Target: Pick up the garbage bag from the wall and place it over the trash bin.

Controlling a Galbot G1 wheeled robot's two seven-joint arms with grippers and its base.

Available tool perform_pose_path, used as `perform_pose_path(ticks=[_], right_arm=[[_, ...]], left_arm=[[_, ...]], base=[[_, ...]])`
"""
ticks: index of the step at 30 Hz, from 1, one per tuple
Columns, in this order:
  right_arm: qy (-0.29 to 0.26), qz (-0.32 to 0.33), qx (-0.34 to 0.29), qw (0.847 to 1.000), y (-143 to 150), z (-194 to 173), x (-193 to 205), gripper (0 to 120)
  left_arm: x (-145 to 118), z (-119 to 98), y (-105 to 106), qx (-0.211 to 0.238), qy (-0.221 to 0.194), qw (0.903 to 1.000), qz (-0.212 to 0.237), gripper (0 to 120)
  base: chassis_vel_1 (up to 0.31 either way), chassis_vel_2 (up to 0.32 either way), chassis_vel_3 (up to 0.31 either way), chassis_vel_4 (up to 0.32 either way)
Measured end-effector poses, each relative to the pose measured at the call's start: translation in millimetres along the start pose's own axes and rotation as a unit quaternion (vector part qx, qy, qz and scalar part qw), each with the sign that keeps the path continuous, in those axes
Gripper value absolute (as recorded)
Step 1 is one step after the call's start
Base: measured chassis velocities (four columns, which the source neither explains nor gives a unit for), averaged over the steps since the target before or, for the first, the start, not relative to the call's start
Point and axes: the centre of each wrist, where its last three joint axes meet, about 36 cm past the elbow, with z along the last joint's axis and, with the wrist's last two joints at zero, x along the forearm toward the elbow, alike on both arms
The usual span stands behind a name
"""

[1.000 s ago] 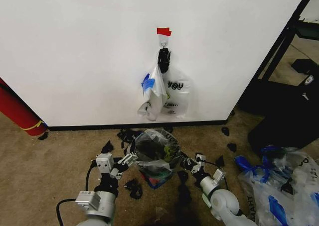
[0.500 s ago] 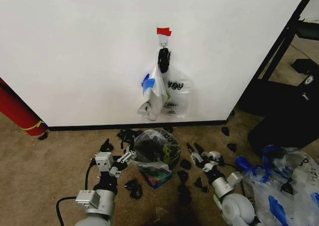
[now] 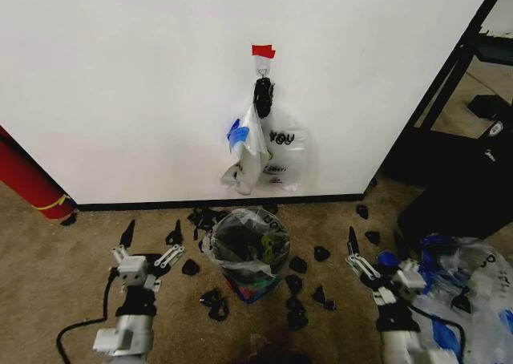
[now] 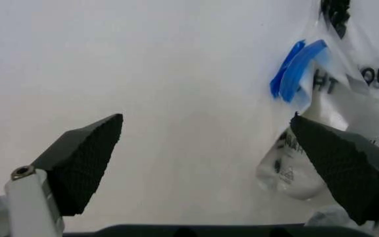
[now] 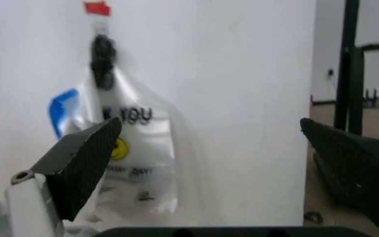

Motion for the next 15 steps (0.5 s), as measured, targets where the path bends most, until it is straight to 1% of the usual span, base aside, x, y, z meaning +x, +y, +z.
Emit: perform_pose_path(ticks=[2, 4, 15], right_arm=[[-0.009, -0.012, 0.008, 1.000, 2.5, -1.4, 5.8, 100], [-0.014, -0.017, 0.011, 1.000, 3.6, -1.4, 8.4, 100], [-0.013, -0.019, 0.011, 1.000, 3.7, 0.9, 9.0, 100]], left_arm=[[5.1, 3.4, -2.2, -0.014, -0.012, 0.9998, 0.000, 100], [7.2, 3.9, -6.0, -0.013, -0.017, 0.9998, 0.003, 100], [7.5, 4.0, -7.8, -0.012, -0.017, 0.9998, 0.002, 100]], base=[[0.000, 0.000, 0.000, 0.000], [0.000, 0.000, 0.000, 0.000], [0.000, 0.000, 0.000, 0.000]])
